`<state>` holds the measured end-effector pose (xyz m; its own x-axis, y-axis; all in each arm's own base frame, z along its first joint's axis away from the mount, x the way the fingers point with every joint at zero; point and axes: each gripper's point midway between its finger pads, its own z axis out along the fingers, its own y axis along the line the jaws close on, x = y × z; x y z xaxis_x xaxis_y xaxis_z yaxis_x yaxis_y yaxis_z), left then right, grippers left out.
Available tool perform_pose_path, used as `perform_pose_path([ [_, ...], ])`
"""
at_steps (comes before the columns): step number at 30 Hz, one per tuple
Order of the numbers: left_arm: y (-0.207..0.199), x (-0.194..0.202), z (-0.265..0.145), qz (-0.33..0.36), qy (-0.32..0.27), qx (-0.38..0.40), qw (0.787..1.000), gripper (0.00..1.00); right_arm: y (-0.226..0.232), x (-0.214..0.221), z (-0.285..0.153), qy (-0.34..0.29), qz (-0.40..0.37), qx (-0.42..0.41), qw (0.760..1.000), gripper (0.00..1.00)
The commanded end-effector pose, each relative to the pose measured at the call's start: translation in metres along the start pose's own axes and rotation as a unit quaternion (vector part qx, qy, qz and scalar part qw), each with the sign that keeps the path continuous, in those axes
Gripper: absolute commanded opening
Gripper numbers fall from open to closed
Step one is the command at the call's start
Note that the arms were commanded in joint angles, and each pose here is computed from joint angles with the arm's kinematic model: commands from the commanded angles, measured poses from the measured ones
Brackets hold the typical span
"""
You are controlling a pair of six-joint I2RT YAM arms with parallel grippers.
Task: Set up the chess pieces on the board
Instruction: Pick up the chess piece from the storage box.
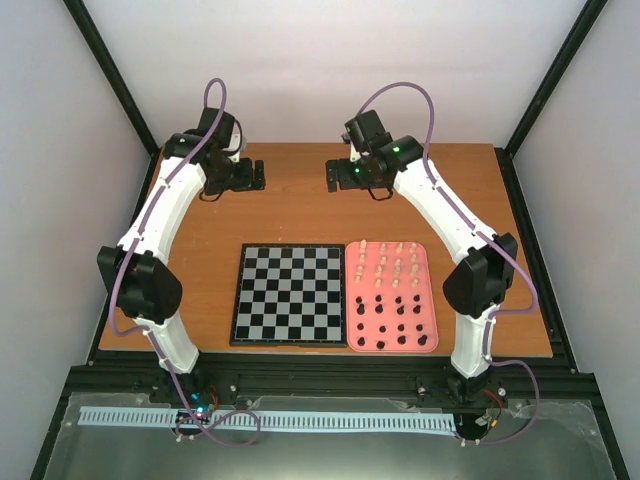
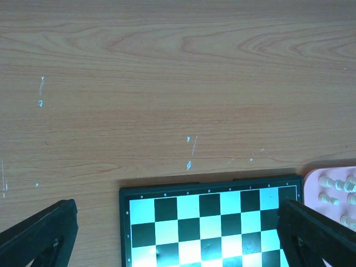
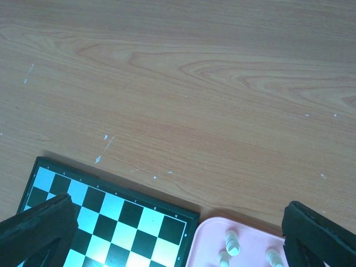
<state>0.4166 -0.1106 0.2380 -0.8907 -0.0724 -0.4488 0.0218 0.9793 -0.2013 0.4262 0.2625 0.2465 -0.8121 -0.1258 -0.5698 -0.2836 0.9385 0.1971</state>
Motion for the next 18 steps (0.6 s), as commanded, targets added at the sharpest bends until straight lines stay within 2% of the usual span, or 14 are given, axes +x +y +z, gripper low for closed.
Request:
perform_pose_path([
  [1,-0.008,-0.009,-0.009,0.005,-0.014,0.009,1.0,1.0,-0.005,-0.009,-0.021,-0.028,-0.002,0.007,1.0,1.0],
  [18,-0.008,-0.006,-0.008,0.001,-0.01,0.011,1.0,1.0,-0.021,-0.015,-0.031,-0.041,-0.008,0.039,0.998,1.0],
])
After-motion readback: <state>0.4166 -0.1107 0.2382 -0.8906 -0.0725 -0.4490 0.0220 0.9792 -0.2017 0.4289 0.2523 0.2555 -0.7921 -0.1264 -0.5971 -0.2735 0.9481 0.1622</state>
